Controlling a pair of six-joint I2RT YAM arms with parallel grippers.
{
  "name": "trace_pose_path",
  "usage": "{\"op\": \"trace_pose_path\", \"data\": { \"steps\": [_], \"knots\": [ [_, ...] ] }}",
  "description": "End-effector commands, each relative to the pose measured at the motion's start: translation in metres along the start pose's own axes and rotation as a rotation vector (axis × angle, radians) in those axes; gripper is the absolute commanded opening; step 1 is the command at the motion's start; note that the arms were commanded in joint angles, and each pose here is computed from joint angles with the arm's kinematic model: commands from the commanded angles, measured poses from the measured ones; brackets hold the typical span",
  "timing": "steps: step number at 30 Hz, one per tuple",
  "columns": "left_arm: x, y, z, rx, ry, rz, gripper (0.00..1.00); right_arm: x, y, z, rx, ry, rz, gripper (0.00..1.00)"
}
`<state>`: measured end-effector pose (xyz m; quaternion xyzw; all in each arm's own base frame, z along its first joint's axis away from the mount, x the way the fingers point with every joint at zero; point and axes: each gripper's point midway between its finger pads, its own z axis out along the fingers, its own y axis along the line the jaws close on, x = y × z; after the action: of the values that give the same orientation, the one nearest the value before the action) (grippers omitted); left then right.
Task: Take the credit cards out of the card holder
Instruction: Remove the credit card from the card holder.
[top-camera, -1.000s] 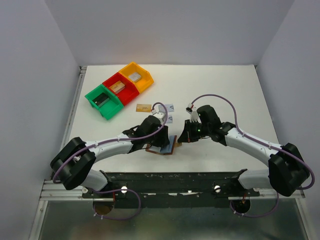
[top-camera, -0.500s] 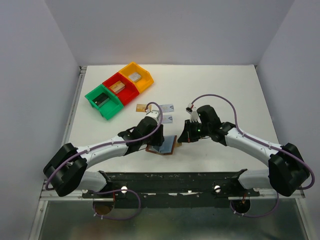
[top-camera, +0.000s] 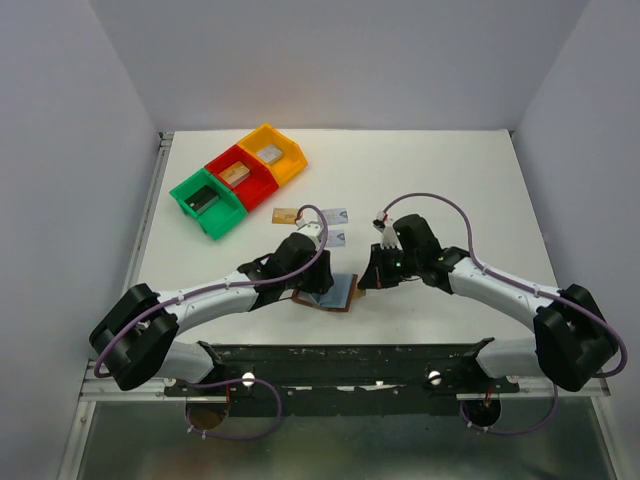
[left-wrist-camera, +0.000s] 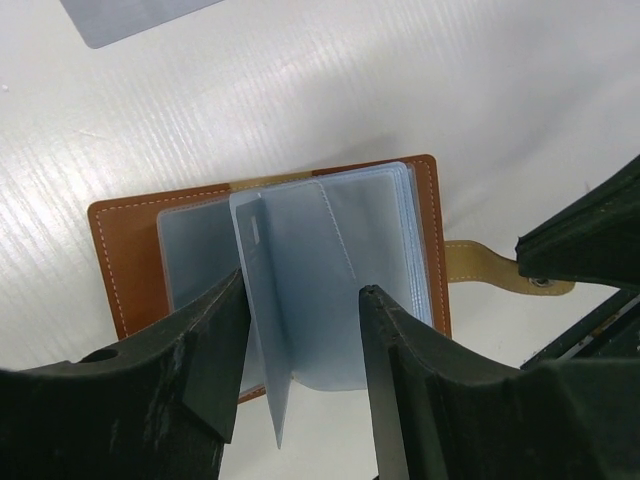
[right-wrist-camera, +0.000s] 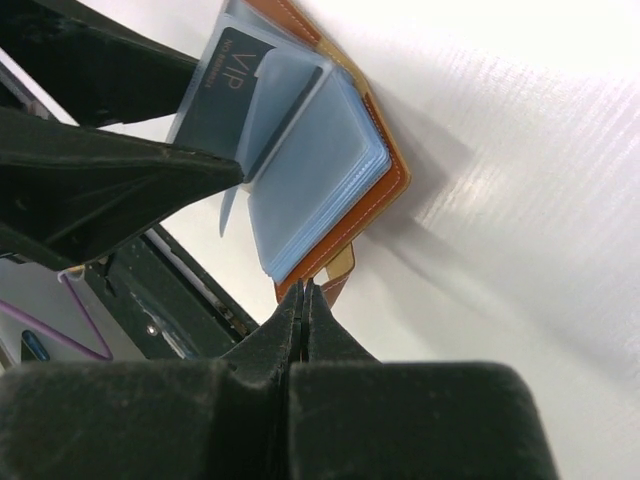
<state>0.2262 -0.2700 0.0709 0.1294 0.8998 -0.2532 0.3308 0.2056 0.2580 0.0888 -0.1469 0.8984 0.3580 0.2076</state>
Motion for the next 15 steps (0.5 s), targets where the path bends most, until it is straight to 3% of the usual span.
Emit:
{"op": "trace_pose_path", "data": {
  "steps": [1,15],
  "knots": [
    [-0.003,-0.011,-0.002,0.057,-0.002,0.013,0.59,0.005,-0.012,0.007,0.037,-0.004,0.001,0.00],
    [-0.002,-0.010,0.000,0.052,0.007,0.014,0.54,0.011,-0.035,0.007,0.147,0.014,0.036,0.03]
  ]
}}
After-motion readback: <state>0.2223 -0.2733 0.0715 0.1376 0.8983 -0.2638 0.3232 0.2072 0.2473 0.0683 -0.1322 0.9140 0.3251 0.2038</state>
